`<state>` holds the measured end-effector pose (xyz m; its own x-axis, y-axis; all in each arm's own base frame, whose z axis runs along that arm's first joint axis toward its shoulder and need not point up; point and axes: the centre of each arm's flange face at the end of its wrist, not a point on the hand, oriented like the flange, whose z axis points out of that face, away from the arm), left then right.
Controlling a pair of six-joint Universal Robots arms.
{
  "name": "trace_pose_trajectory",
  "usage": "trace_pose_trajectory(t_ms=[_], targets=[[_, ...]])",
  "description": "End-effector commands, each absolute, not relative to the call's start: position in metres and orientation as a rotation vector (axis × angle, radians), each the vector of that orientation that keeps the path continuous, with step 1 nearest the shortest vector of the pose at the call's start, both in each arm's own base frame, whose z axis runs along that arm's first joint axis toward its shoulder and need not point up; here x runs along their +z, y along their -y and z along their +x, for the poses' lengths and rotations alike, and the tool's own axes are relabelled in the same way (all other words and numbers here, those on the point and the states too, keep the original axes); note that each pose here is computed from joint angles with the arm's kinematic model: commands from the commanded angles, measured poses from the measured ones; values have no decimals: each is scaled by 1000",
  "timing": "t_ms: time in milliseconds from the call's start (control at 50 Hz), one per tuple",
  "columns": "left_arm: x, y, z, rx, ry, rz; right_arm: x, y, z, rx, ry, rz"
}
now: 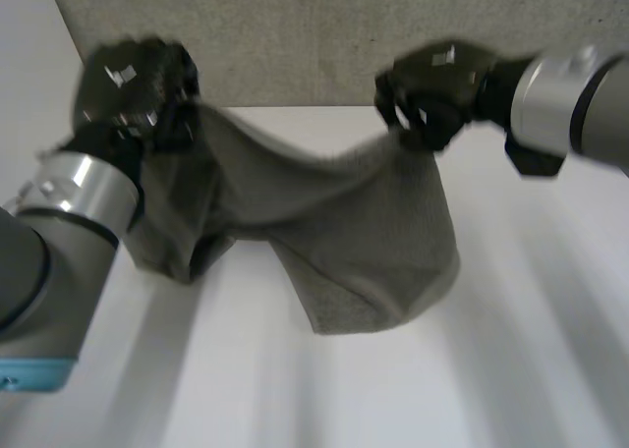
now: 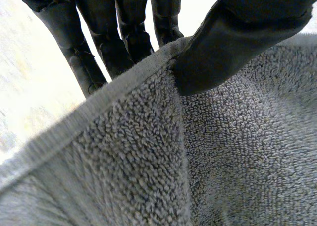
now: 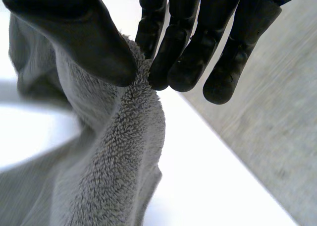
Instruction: Fold the towel.
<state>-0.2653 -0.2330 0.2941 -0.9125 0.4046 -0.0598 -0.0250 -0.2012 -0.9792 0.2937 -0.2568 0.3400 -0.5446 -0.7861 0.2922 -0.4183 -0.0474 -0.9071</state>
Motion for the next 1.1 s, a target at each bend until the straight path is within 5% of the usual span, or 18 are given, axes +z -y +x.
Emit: trace_pose_trajectory(t_ms=[20, 200, 340, 520, 560, 620, 660, 780, 840, 940, 1100], targets=[[238, 236, -262, 2046, 1978, -501, 276, 249, 282, -1605, -2044, -1392], [206, 230, -251, 1962, 2109, -532, 193, 220, 269, -1528, -2092, -1563], [205, 232, -251, 2035, 2128, -687, 183, 214, 264, -1517, -2062, -1706], [243, 288, -269, 2380, 1929, -783, 293, 278, 294, -2077, -1790, -1502], [284, 306, -281, 2517, 1772, -716, 351, 302, 304, -2306, -1641, -1291], [311, 313, -284, 2595, 1681, -659, 383, 309, 305, -2413, -1561, -1170], [367, 319, -283, 2749, 1501, -511, 438, 307, 300, -2556, -1402, -945], [424, 319, -271, 2891, 1330, -298, 473, 301, 295, -2581, -1290, -779], [427, 315, -268, 2899, 1337, -278, 458, 301, 297, -2512, -1373, -818], [385, 313, -268, 2812, 1508, -381, 390, 294, 300, -2224, -1685, -1087], [243, 279, -265, 2389, 1897, -810, 259, 246, 284, -1522, -2043, -1691]])
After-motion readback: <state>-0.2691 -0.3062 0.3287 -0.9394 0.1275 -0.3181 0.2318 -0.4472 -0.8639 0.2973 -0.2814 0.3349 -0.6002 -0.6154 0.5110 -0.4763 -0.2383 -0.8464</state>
